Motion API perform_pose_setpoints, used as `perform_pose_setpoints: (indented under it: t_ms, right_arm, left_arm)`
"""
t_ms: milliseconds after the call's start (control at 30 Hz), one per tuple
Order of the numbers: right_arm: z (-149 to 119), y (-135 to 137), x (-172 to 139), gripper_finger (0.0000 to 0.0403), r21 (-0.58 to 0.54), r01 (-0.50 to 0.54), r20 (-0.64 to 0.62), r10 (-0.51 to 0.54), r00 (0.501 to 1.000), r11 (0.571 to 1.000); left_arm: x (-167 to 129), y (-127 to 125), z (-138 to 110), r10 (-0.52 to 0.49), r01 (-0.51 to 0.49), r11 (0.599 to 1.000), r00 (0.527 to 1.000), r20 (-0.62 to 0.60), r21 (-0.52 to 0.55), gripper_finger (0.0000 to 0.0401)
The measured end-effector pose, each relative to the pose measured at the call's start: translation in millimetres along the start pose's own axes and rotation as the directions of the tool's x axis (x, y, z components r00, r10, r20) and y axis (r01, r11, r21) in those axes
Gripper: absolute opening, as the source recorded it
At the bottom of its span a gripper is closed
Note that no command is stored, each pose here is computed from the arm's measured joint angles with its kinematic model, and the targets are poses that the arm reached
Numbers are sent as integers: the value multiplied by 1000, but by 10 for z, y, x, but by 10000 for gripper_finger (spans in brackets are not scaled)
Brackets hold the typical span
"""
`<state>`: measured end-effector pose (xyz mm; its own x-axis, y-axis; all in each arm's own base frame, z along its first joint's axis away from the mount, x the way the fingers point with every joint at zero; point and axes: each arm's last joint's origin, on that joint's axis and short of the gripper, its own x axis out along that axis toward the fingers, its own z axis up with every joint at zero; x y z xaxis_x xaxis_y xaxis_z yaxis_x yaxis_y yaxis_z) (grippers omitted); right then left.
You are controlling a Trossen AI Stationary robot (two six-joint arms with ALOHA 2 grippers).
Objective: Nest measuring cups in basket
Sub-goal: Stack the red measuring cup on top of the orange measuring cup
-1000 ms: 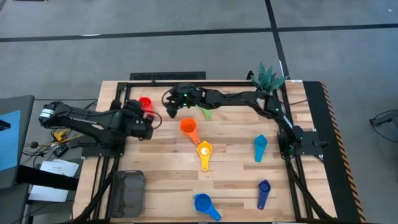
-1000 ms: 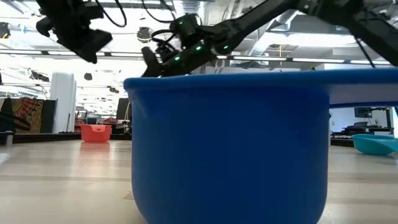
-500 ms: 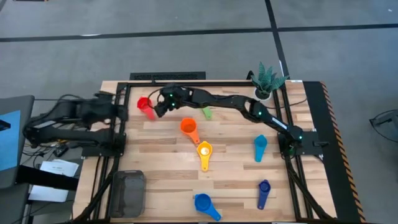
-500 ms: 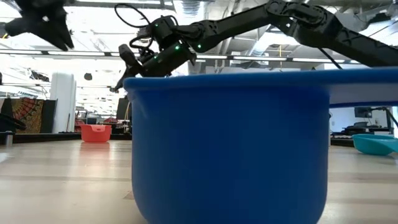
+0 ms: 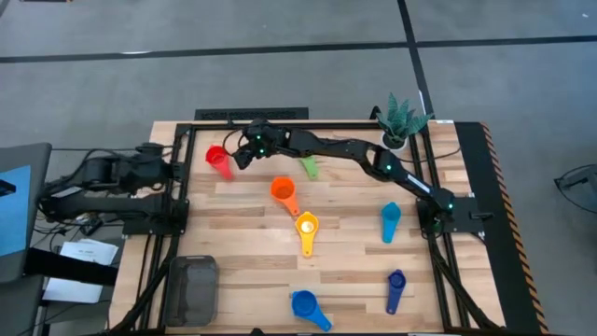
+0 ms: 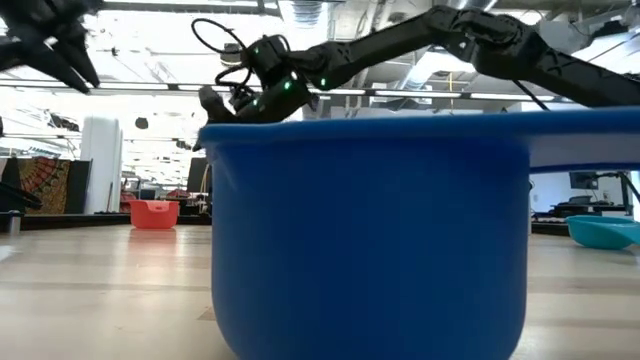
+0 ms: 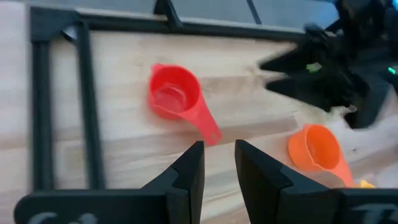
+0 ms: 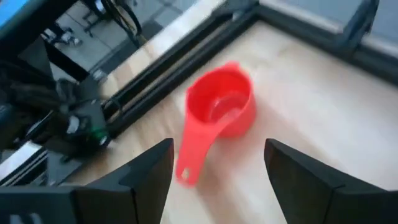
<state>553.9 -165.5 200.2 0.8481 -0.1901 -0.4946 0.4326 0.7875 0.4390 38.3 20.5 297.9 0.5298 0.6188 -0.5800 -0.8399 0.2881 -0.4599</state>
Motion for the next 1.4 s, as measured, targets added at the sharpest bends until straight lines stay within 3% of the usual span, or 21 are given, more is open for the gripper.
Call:
perform_pose_setpoints:
  t_ms: [233,633,767,933,1067,1233,1400]
  right_arm:
    - [-166,-288,171,276,20,-49,-124,51,991,999]
    - [-127,-343,246,276,-40,-144,-63,142,988,989]
    - [-234,-371,335,276,-46,-127,-81,123,989,991]
    - [-164,-322,298,276,-58,-141,-54,138,989,988]
    - [-187,-349,308,276,-3,-134,-73,133,988,991]
    - [-181,-373,299,276,122,-141,-94,153,984,982]
    - [42,-445,145,276,203,-166,-78,185,980,965]
  left_arm:
    - [305,-207,-119,37,-37,998,999,-11,-59,77]
    - [611,-401,-247,225,-231,971,970,-87,-67,77]
    - [729,-467,-307,279,-286,957,952,-123,-41,77]
    - [890,-523,-359,341,-349,937,921,-190,-10,77]
    - [978,-529,-339,333,-345,939,902,-273,4,77]
    - [1048,-477,-222,329,-343,939,903,-277,-2,77]
    - [1201,-357,-127,339,-360,932,903,-265,-36,81]
